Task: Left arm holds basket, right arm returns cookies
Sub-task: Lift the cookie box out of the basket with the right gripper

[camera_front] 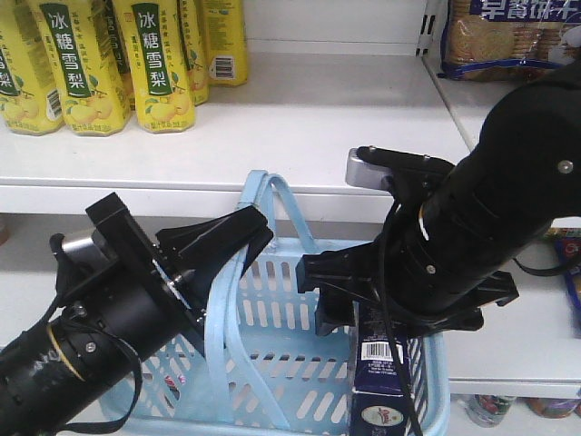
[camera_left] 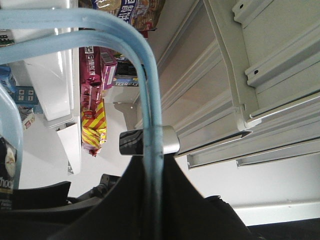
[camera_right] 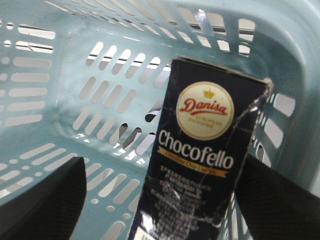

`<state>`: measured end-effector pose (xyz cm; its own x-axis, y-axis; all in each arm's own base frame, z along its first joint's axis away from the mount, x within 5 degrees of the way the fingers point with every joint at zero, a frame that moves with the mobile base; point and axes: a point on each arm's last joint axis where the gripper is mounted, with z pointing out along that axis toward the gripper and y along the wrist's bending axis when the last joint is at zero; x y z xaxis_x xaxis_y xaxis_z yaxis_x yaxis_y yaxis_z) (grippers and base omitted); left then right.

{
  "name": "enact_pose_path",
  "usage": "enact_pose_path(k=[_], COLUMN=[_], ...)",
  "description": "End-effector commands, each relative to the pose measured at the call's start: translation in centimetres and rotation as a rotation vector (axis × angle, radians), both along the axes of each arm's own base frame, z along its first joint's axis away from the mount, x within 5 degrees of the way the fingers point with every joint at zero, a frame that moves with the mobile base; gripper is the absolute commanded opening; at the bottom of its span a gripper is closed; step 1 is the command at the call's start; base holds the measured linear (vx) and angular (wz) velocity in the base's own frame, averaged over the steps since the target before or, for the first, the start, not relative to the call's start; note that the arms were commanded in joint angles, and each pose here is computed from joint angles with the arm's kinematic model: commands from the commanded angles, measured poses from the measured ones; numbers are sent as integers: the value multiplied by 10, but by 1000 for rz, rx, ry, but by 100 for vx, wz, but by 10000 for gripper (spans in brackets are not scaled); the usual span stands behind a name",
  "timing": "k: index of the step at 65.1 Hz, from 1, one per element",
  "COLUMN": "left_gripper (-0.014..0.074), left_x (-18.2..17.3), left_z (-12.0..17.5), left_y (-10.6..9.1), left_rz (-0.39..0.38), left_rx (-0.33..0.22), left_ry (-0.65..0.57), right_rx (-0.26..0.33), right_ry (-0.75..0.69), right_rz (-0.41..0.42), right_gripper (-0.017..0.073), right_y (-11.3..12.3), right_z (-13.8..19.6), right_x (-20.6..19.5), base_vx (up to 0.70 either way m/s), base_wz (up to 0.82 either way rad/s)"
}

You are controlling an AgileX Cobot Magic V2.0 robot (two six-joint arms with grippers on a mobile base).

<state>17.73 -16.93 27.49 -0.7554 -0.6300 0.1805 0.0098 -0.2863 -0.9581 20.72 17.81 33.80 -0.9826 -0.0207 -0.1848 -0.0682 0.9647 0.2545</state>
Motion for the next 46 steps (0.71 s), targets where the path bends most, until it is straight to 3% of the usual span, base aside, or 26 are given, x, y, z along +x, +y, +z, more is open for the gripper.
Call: enact_pose_path(k=[1, 28, 46], left_gripper=[-3, -3, -3], left_x=[8, 8, 8], left_z=[26, 26, 26], left_y=[11, 11, 11], left_rz=[106, 106, 106], left_rx=[-164, -164, -164], left_ry=[-75, -75, -75], right_rx=[-15, -36, -83], right_ry=[-30, -39, -80], right_rz=[8, 17, 60], right_gripper=[569, 563, 474], right_y=[-5, -4, 1], right_z=[13, 11, 11], right_x=[-3, -3, -7], base_vx=[0, 0, 0], base_wz=[0, 0, 0])
